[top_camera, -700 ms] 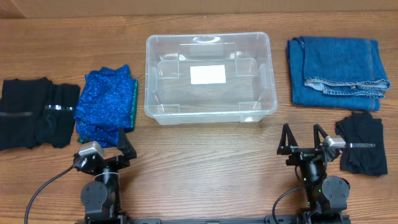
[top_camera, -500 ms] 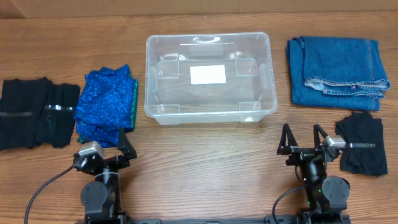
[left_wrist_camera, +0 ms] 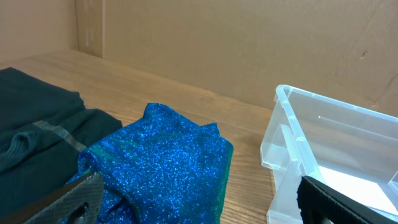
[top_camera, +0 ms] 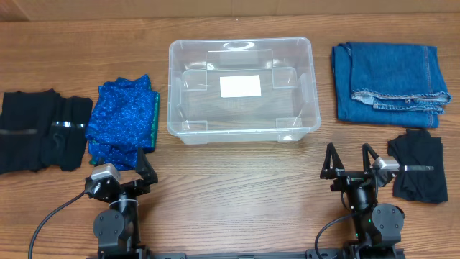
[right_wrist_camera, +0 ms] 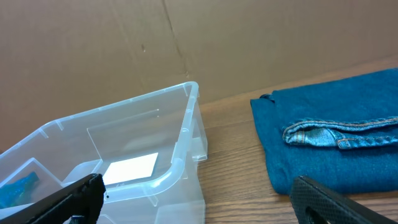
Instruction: Pack container
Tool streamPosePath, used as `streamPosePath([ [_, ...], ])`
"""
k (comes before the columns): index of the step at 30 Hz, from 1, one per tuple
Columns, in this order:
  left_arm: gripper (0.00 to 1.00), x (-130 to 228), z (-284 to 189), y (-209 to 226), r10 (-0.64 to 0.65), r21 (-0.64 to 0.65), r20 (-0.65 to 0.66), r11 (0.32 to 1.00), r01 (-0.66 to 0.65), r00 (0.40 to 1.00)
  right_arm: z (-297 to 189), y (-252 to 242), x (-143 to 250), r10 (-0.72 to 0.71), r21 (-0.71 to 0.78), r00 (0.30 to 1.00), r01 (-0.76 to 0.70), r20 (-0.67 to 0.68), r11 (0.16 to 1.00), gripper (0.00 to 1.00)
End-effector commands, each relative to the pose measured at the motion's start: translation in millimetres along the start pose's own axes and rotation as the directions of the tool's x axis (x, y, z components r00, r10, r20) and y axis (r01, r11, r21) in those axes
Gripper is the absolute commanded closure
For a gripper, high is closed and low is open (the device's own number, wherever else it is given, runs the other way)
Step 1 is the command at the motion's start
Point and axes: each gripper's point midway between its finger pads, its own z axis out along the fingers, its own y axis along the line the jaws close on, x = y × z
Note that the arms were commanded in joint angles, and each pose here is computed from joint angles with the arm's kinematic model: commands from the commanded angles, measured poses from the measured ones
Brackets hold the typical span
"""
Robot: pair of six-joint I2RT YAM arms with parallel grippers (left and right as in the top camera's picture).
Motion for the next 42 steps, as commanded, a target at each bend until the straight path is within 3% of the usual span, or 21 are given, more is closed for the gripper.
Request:
streamPosePath([
  [1, 0.00, -1, 0, 1, 0.015, -0.008, 0.011, 1.000, -0.015, 1.000, 0, -3, 0, -0.007, 0.013, 1.000, 0.007, 0.011, 1.000, 0.00],
  [25, 0.00, -3, 0, 2, 0.022, -0.015, 0.017, 1.000, -0.022, 1.000, 0, -3, 0, -0.007, 0.013, 1.000, 0.007, 0.011, 1.000, 0.00],
  [28, 0.00, -15, -2, -20, -0.048, 0.108, 0.053, 0.993, 0.042, 0.997, 0, -3, 0, -0.007, 0.013, 1.000, 0.007, 0.011, 1.000, 0.00],
  [32, 0.00, -23, -3, -23, -0.041, 0.118, 0.071, 0.992, 0.033, 0.997, 0, -3, 0, -0.007, 0.013, 1.000, 0.007, 0.011, 1.000, 0.00],
  [37, 0.00, -54, -4, -18, -0.041, 0.054, 0.053, 0.998, 0.038, 0.998, 0, -3, 0, -0.007, 0.013, 1.000, 0.007, 0.011, 1.000, 0.00],
  [42, 0.00, -101, 21, -8, -0.036, -0.051, -0.045, 0.998, 0.034, 0.998, 0, -3, 0, -0.007, 0.013, 1.000, 0.007, 0.011, 1.000, 0.00],
])
